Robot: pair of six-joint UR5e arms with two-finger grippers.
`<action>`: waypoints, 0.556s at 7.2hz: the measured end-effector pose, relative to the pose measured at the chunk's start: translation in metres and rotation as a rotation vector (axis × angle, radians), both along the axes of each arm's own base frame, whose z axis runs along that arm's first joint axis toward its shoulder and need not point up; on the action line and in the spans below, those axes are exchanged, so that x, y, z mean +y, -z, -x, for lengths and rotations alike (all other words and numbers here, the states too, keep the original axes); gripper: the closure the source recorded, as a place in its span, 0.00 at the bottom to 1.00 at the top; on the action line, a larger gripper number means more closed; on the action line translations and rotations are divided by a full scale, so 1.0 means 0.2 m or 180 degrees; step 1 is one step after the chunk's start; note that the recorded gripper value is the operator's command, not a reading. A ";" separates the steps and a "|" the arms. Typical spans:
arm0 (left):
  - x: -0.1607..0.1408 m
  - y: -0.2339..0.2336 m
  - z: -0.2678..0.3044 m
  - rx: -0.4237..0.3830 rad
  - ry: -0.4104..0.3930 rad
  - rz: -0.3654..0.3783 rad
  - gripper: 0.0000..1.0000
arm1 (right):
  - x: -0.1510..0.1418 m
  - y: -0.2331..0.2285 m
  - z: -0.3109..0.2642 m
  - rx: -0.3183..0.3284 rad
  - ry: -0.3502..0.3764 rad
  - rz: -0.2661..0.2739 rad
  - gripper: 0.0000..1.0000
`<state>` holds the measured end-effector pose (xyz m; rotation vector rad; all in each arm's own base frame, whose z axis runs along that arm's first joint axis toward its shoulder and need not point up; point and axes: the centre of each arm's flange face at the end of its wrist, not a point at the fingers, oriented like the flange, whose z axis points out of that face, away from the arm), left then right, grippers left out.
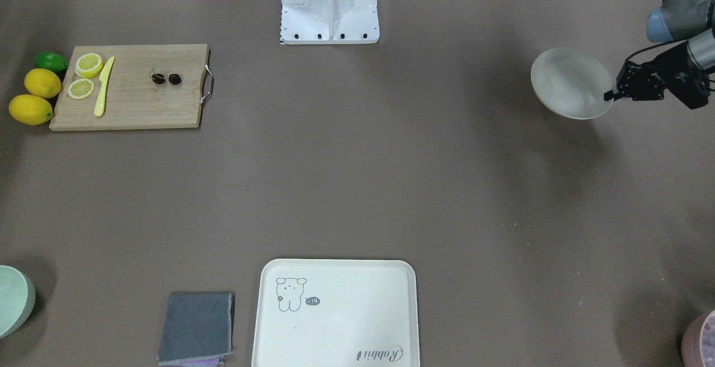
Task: Place red cherry on plate
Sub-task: 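Slide the white plate with the left gripper toward the table center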
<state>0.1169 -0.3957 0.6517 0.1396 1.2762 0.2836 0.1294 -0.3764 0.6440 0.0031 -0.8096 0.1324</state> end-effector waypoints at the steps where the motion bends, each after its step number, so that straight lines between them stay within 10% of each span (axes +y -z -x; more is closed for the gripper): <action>1: -0.14 0.13 0.00 0.0093 0.0134 0.0191 1.00 | 0.00 0.00 0.00 -0.0001 0.0002 -0.0003 0.00; 4: -0.60 0.70 -0.27 0.0239 0.0679 0.0718 1.00 | 0.00 0.00 0.00 -0.0004 0.0003 -0.0006 0.00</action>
